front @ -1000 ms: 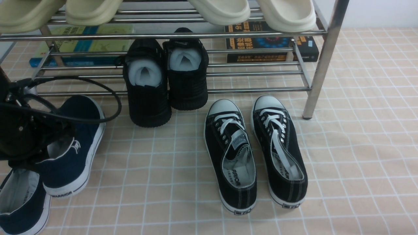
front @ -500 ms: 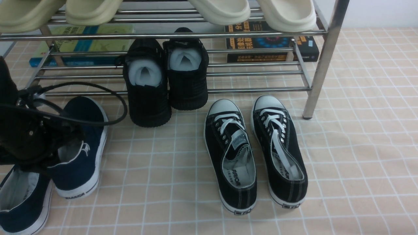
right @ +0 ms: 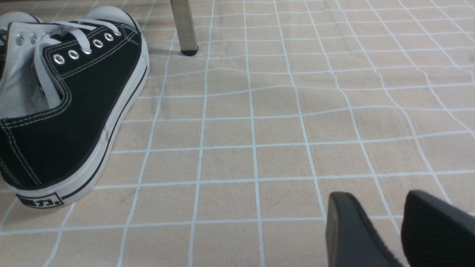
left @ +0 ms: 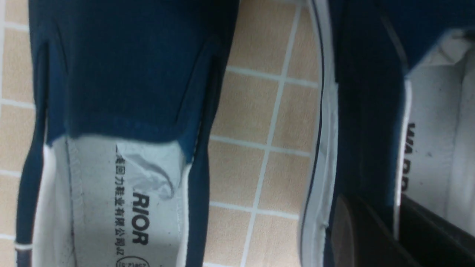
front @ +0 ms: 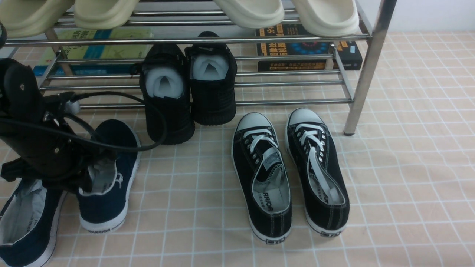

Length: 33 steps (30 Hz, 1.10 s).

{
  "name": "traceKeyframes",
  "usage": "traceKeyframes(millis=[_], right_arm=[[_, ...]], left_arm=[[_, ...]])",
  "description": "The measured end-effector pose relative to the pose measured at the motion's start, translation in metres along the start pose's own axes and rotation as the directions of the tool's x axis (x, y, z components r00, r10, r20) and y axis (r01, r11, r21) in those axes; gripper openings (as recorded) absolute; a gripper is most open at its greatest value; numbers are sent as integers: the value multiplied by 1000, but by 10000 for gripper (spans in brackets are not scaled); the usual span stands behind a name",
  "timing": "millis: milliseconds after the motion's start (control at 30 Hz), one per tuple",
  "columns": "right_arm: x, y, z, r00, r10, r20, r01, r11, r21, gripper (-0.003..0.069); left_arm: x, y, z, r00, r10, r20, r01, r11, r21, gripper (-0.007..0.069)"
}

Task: Take the shoes off the shelf from the light coffee tablecloth by hand.
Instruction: 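Set the held shoe down on the floor in front of the rack with the left gripper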

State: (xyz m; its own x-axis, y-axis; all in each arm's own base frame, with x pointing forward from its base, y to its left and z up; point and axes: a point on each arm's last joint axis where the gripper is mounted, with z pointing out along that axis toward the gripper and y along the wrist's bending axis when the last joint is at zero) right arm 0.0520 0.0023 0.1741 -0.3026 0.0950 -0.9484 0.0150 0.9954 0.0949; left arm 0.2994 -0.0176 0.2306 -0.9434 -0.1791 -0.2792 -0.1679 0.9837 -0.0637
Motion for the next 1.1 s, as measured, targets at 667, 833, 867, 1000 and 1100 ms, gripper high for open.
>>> traceKeyframes(millis=[667,833,867,1000,1100], right_arm=[[0,0,0,1000,0,0,0,1000,0,237],[0,0,0,1000,0,0,0,1000,0,237],[0,0,0,1000,0,0,0,1000,0,237],[0,0,0,1000,0,0,0,1000,0,237],[0,0,0,1000,0,0,0,1000,0,237]], left_arm=[[6,4,-1,997,30,-67,-34,998,-50,87],[3,6,-18,997,44,-65,-49,996,-75,195],[1,7,-26,998,50,-45,-53,995,-82,217],[-6,11,-69,997,73,39,-68,990,-126,251],[0,15,-104,993,76,86,-62,986,-152,198]])
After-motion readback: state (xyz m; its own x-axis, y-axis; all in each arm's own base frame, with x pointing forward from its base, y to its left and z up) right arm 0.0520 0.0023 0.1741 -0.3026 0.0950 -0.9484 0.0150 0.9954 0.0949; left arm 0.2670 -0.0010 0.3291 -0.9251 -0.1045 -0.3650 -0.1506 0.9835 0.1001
